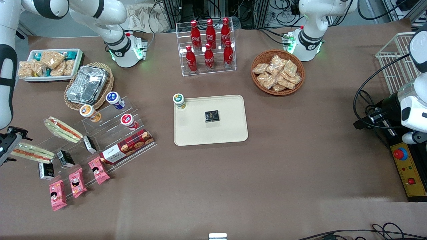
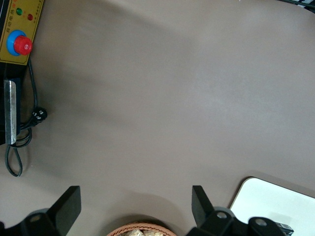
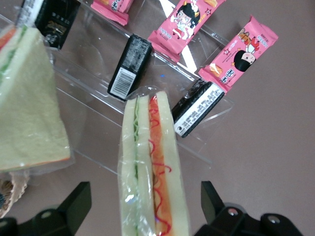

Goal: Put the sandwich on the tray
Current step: 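Move the right gripper down over the wrapped sandwich on the acrylic stand, then close the right gripper on the sandwich and lift it off the stand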

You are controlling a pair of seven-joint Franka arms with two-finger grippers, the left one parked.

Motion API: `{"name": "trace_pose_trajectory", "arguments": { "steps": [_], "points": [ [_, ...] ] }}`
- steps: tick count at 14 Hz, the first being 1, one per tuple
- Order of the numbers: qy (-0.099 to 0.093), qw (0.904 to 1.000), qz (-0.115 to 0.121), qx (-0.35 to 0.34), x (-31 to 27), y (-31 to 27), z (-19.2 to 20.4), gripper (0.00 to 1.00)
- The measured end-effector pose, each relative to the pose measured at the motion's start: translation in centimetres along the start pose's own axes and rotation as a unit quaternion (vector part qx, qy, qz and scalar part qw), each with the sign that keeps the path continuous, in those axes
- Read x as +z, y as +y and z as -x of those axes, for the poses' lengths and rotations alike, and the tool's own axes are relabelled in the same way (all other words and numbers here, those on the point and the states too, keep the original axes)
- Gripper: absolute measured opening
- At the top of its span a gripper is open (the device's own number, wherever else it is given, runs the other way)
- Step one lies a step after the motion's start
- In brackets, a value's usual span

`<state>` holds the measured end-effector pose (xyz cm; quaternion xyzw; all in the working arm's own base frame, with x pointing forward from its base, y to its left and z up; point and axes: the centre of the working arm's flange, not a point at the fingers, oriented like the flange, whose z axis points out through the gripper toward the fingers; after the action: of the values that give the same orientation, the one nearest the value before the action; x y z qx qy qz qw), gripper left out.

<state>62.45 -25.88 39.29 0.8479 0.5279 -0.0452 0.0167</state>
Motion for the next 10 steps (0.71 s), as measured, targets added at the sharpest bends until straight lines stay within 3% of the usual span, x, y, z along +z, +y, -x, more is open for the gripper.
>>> {"name": "trace_pose_trajectory", "arguments": {
  "steps": [7,10],
  "points": [
    [-0.009,0.9999,0.001,-0.01,2.8,0.8,-0.4,0.96],
    [-0.011,0.9999,-0.004,-0.008,3.6,0.9,0.0,0.84]
  ]
}}
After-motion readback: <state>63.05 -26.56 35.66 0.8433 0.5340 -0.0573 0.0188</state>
